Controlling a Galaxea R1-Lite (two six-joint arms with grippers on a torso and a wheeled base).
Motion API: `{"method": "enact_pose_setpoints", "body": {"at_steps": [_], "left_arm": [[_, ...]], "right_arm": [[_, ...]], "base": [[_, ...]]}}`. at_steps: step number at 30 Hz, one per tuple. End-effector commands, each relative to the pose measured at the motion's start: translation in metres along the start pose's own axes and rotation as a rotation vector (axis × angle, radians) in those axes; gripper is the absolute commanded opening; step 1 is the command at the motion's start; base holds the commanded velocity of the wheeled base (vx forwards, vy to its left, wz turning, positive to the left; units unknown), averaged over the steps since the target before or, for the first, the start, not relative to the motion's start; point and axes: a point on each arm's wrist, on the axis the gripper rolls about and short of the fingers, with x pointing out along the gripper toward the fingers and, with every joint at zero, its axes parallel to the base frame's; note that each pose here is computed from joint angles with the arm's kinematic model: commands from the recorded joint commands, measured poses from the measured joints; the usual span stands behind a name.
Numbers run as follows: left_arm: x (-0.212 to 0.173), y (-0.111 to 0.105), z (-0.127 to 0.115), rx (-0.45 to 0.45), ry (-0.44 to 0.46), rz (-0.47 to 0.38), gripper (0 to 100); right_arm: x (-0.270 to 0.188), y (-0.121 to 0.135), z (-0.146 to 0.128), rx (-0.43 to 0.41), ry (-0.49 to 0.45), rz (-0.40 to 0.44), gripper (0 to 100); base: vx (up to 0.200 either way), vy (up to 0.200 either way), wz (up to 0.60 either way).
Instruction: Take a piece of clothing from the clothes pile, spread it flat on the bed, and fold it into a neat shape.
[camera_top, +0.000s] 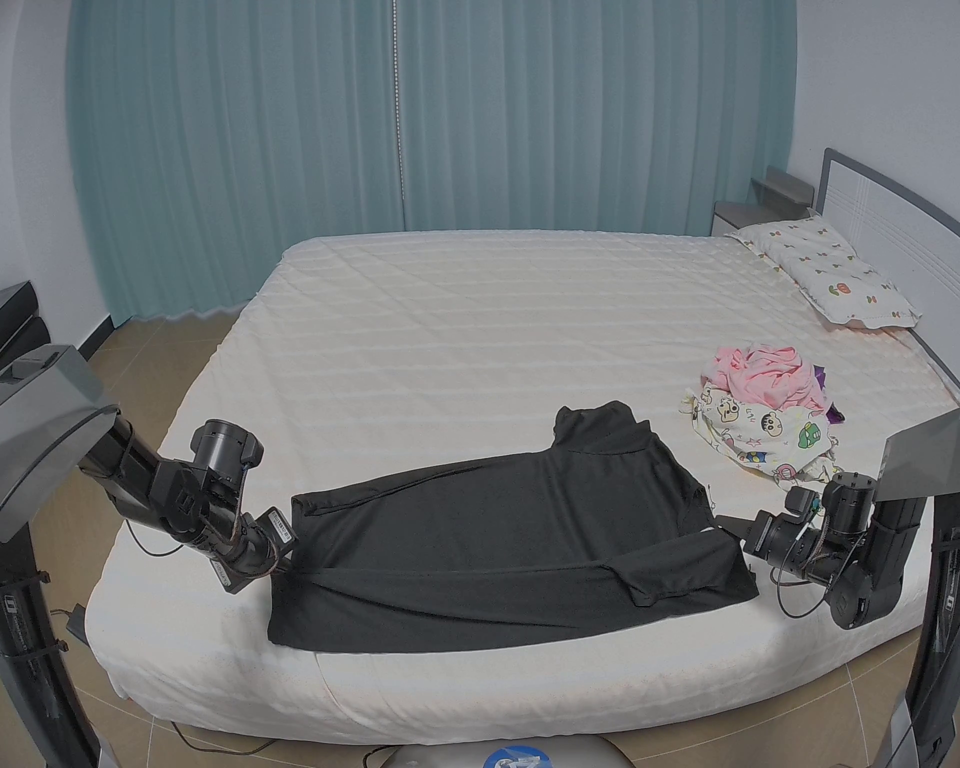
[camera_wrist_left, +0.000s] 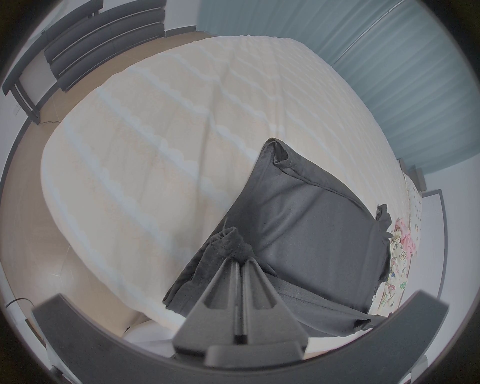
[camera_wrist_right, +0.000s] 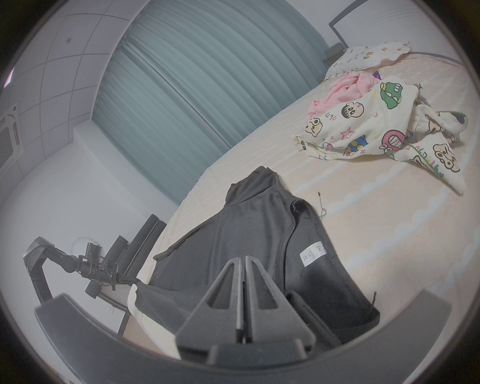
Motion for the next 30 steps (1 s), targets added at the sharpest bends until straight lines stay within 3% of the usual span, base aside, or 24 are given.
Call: {"method": "enact_pose_setpoints", "body": {"at_steps": [1, 9, 10, 11, 17, 22, 25, 30], "left_arm": [[0.018, -0.002, 0.004, -0.006, 0.011, 0.013, 0], [0.023, -0.002, 0.004, -0.005, 0.014, 0.014, 0], [0.025, -0.002, 0.004, -0.005, 0.018, 0.017, 0], [0.026, -0.003, 0.004, -0.005, 0.020, 0.019, 100], [0.029, -0.004, 0.006, -0.010, 0.019, 0.018, 100], [0.024, 0.001, 0.011, -0.034, 0.021, 0.001, 100], [0.013, 0.005, 0.015, -0.051, 0.013, -0.014, 100], [0.013, 0.013, 0.017, -0.087, 0.032, -0.025, 100]], "right_arm": [[0.012, -0.008, -0.004, 0.000, -0.006, -0.004, 0], [0.021, -0.013, -0.005, -0.001, -0.015, 0.001, 0], [0.022, -0.013, -0.006, -0.001, -0.014, 0.000, 100], [0.022, -0.013, -0.006, 0.000, -0.011, 0.000, 100], [0.024, -0.011, -0.006, -0.005, -0.017, 0.003, 100], [0.015, -0.008, 0.016, 0.001, -0.112, -0.040, 100], [0.006, -0.002, 0.021, 0.071, -0.128, -0.043, 100], [0.004, -0.003, 0.017, 0.104, -0.123, -0.065, 100]], "base": [[0.000, 0.000, 0.00], [0.000, 0.000, 0.00], [0.000, 0.000, 0.00], [0.000, 0.000, 0.00], [0.000, 0.000, 0.00], [0.000, 0.000, 0.00], [0.000, 0.000, 0.00], [0.000, 0.000, 0.00]]}}
